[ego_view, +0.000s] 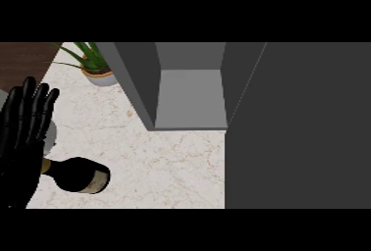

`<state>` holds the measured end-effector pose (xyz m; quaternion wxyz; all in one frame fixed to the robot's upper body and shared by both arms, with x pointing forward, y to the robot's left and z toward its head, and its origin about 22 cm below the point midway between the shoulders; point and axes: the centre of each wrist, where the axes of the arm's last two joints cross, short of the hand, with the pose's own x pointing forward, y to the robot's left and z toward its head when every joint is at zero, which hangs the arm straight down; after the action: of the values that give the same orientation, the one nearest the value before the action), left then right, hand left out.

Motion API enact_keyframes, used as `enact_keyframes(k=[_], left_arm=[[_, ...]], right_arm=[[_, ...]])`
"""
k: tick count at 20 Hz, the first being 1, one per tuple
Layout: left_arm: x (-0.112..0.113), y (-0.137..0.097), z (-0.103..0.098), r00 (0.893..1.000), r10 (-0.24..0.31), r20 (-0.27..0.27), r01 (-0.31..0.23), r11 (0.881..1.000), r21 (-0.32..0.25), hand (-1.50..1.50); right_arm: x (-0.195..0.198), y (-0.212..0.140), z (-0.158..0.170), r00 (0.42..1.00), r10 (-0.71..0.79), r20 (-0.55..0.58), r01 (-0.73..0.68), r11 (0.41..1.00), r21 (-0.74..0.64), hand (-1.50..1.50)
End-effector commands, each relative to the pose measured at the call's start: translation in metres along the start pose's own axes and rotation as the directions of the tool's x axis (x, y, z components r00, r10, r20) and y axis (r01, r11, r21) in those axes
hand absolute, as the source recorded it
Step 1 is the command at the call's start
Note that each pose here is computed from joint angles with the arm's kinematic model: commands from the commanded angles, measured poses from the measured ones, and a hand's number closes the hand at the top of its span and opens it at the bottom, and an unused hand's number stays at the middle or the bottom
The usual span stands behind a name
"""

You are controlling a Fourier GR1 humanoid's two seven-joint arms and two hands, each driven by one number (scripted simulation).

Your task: Pick up the wine, place it into the cabinet and close the cabinet

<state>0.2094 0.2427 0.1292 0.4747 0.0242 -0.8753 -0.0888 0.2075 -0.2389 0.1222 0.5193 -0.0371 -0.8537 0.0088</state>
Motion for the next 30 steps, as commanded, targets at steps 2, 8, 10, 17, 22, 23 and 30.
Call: enact_keyframes(k=[2, 8, 10, 17, 22, 23, 30], left_arm=[[0.000, 0.047, 0.012, 0.995, 0.074, 0.065, -0.072, 0.997, -0.038, -1.50], [-0.012, 0.044, 0.030, 0.900, 0.402, -0.167, -0.427, 0.890, -0.160, -1.50], [-0.008, 0.069, 0.040, 0.888, 0.418, -0.189, -0.446, 0.884, -0.140, -1.50], [0.044, 0.122, 0.039, 0.877, 0.429, -0.216, -0.465, 0.870, -0.161, -1.50], [0.068, 0.127, 0.025, 0.871, 0.439, -0.222, -0.471, 0.874, -0.121, -1.50], [0.082, 0.104, 0.040, 0.872, 0.435, -0.224, -0.471, 0.871, -0.140, -1.50], [0.088, 0.128, 0.029, 0.865, 0.438, -0.245, -0.474, 0.873, -0.112, -1.50]], right_arm=[[0.009, -0.003, 0.016, 0.999, 0.020, 0.044, -0.020, 1.000, 0.003, -1.50], [0.018, 0.014, 0.026, 0.984, -0.151, -0.097, 0.167, 0.965, 0.200, -1.50], [0.035, 0.004, 0.033, 0.980, -0.167, -0.106, 0.187, 0.960, 0.207, -1.50], [0.085, 0.020, 0.057, 0.978, -0.180, -0.103, 0.197, 0.960, 0.198, -1.50], [0.111, 0.028, 0.065, 0.973, -0.201, -0.115, 0.222, 0.950, 0.221, -1.50], [0.113, 0.032, 0.060, 0.977, -0.189, -0.101, 0.207, 0.952, 0.224, -1.50], [0.113, 0.048, 0.058, 0.973, -0.195, -0.121, 0.217, 0.951, 0.218, -1.50]])
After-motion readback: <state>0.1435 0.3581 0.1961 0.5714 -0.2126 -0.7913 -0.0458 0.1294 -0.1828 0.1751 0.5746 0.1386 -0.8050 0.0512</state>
